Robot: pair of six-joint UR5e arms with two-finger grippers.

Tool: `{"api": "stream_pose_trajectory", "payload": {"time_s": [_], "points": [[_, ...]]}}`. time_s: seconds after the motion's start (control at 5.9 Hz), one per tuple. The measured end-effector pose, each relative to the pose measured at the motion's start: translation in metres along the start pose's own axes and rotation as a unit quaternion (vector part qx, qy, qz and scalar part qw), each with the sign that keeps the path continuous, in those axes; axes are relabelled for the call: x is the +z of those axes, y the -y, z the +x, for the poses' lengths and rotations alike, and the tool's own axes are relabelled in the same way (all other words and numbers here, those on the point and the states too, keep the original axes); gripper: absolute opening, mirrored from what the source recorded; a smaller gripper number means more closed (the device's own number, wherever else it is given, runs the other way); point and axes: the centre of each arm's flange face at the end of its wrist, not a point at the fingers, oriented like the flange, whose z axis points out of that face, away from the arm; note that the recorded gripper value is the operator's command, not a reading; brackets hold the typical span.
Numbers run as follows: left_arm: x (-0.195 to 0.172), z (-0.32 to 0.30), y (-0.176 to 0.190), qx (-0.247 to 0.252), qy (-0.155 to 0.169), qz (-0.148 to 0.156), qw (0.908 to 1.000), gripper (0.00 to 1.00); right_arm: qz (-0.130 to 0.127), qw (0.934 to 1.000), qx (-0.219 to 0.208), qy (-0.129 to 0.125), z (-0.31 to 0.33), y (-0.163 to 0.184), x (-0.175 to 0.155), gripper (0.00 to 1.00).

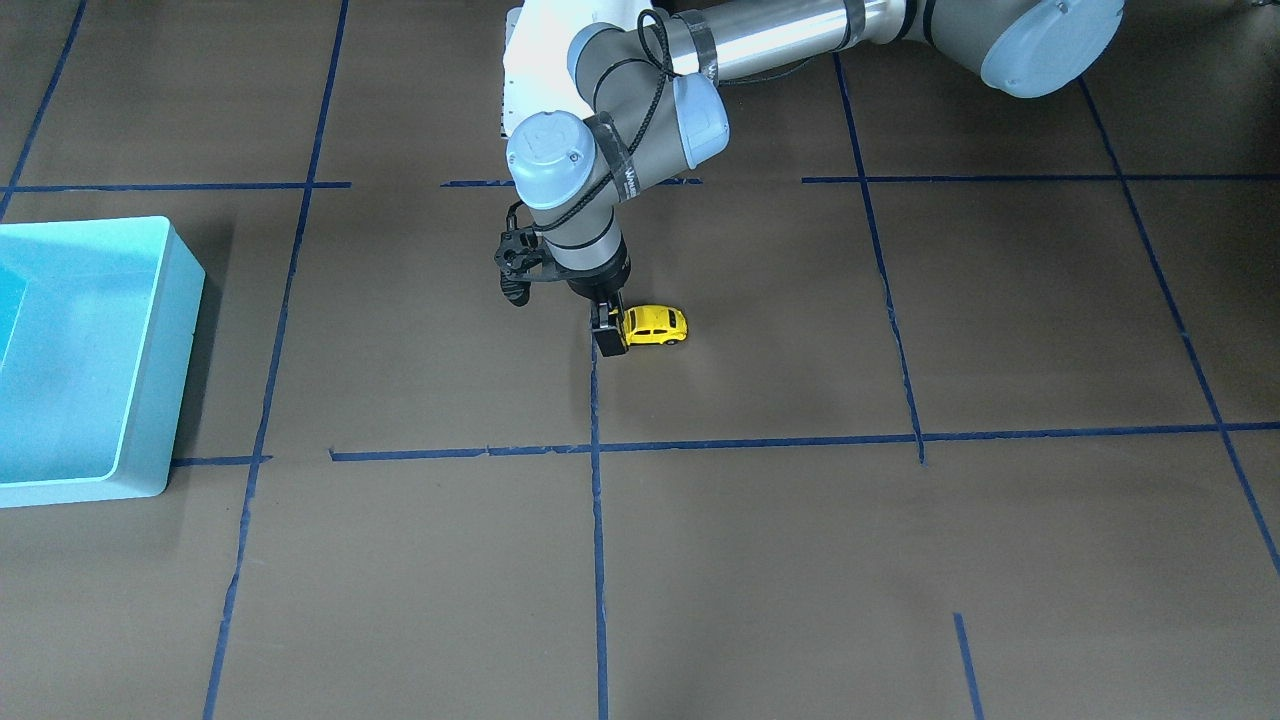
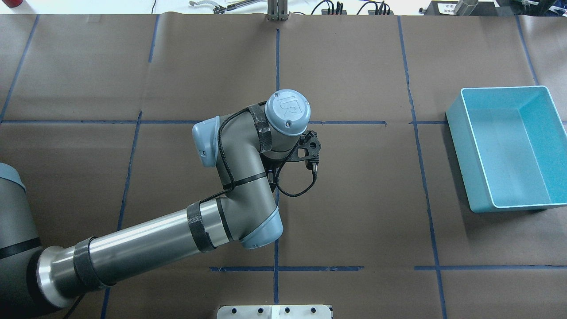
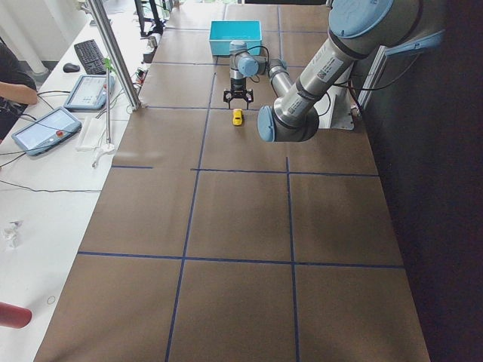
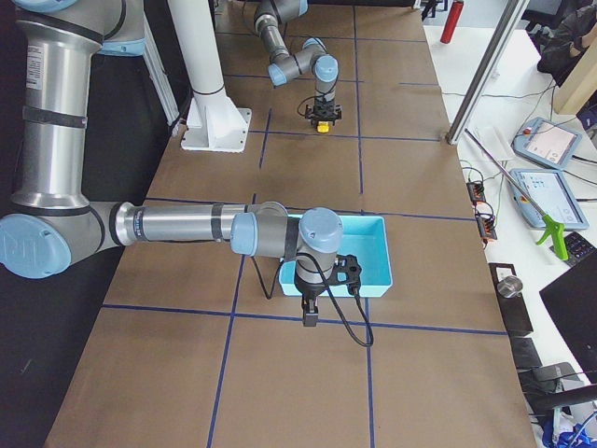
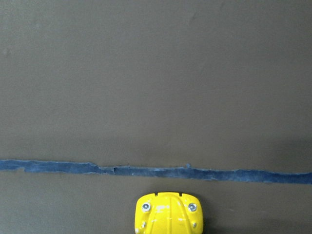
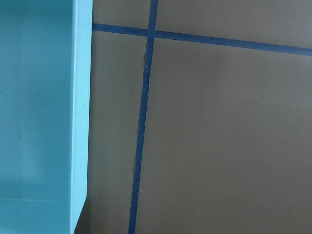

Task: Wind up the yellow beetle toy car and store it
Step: 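Press the car down with the left gripper and drag it backward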

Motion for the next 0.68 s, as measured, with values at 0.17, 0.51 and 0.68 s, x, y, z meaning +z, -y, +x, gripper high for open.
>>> {"api": "stream_pose_trajectory", "payload": {"time_s": [0.17,0.51,0.68], "points": [[0.0042,0.002,0.003,-0.003,0.0,-0.005,1.0,1.0,0.0,1.0,0.0,0.0,0.0,-0.0001,0.0001,1.0],[0.0082,0.0007,0.0038,-0.005,0.013,-0.014,0.9998,0.98,0.0,1.0,0.0,0.0,0.0,-0.0001,0.0001,1.0],[0.0107,0.0015,0.0045,-0.004,0.014,-0.017,0.9998,0.91,-0.001,1.0,0.0,0.0,0.0004,-0.0002,0.0005,1.0]]}}
